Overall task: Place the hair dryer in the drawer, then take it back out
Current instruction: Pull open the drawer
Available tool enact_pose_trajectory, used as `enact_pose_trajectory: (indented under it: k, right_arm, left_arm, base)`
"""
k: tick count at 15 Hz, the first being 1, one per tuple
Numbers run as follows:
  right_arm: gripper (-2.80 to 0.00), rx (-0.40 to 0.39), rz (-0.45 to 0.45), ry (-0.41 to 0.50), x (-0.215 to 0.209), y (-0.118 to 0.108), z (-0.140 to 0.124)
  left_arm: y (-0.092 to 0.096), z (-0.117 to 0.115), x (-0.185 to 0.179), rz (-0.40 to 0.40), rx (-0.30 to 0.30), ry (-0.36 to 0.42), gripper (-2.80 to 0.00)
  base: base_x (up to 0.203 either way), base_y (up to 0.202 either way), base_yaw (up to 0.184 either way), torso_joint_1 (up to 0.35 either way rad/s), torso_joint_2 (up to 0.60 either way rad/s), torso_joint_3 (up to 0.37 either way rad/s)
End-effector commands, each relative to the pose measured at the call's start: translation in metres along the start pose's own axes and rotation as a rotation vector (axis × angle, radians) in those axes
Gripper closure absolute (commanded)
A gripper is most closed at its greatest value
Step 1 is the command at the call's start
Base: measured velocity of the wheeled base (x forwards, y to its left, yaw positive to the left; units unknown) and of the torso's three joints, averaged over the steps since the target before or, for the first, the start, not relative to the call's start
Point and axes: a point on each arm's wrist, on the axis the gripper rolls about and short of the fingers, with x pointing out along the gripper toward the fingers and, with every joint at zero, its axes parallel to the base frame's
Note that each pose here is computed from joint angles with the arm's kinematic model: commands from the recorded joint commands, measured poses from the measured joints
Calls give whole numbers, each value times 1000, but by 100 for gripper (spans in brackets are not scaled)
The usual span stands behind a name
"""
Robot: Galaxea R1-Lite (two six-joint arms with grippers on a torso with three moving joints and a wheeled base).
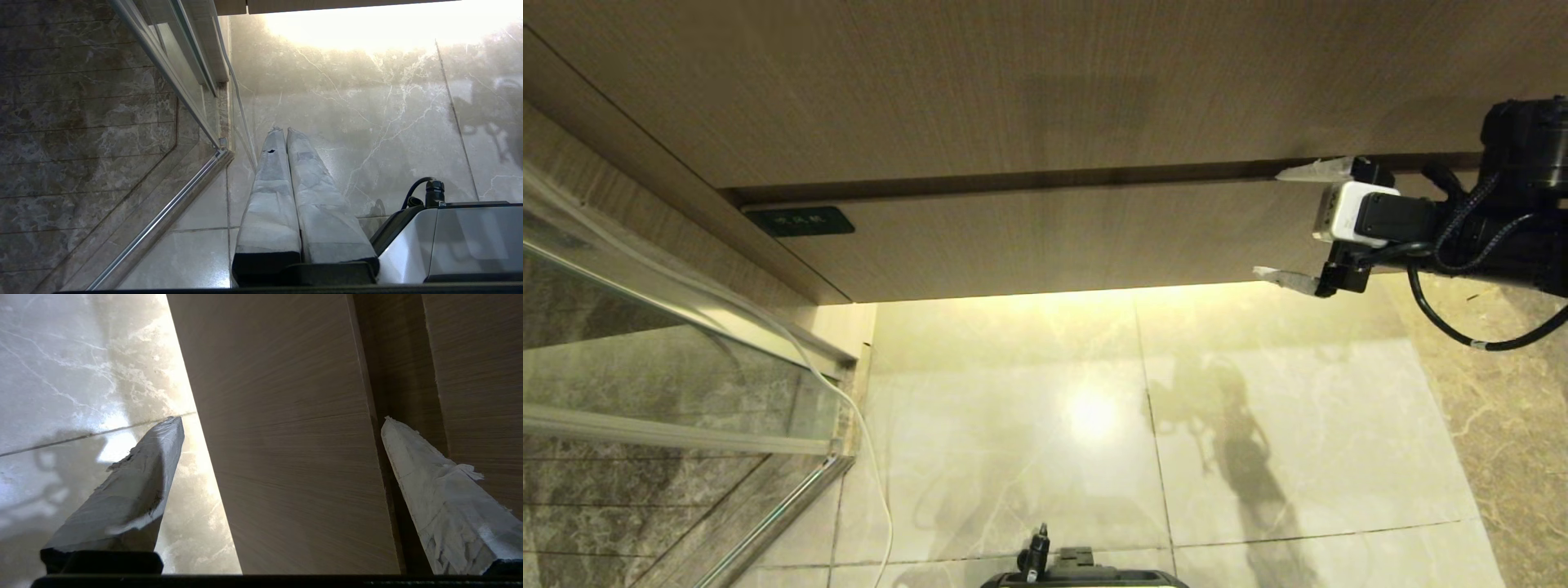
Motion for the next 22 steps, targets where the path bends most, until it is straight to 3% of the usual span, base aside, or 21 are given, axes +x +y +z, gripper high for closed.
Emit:
enact_pose_trajectory:
  k: [1,8,17,19,22]
  right_arm:
    - [-280,-2,10,1,5,3,-3]
    - [-280,-46,-69,-19,9,-2,-4]
    - [-280,-16,-28,47,36,10,-22]
    - [-280,11,8,56,35,13,-23]
    - [-280,107,156,100,25,25,-22]
  left_arm:
    - [0,0,0,0,0,1,0]
    - [0,0,0,0,0,0,0]
    - [0,0,0,0,0,1,0]
    - [0,0,0,0,0,0,0]
    - [0,0,0,0,0,1,0]
  base:
    - [0,0,0,0,0,0]
    - [0,0,0,0,0,0]
    - [0,0,0,0,0,0]
    - [0,0,0,0,0,0]
    - [0,0,0,0,0,0]
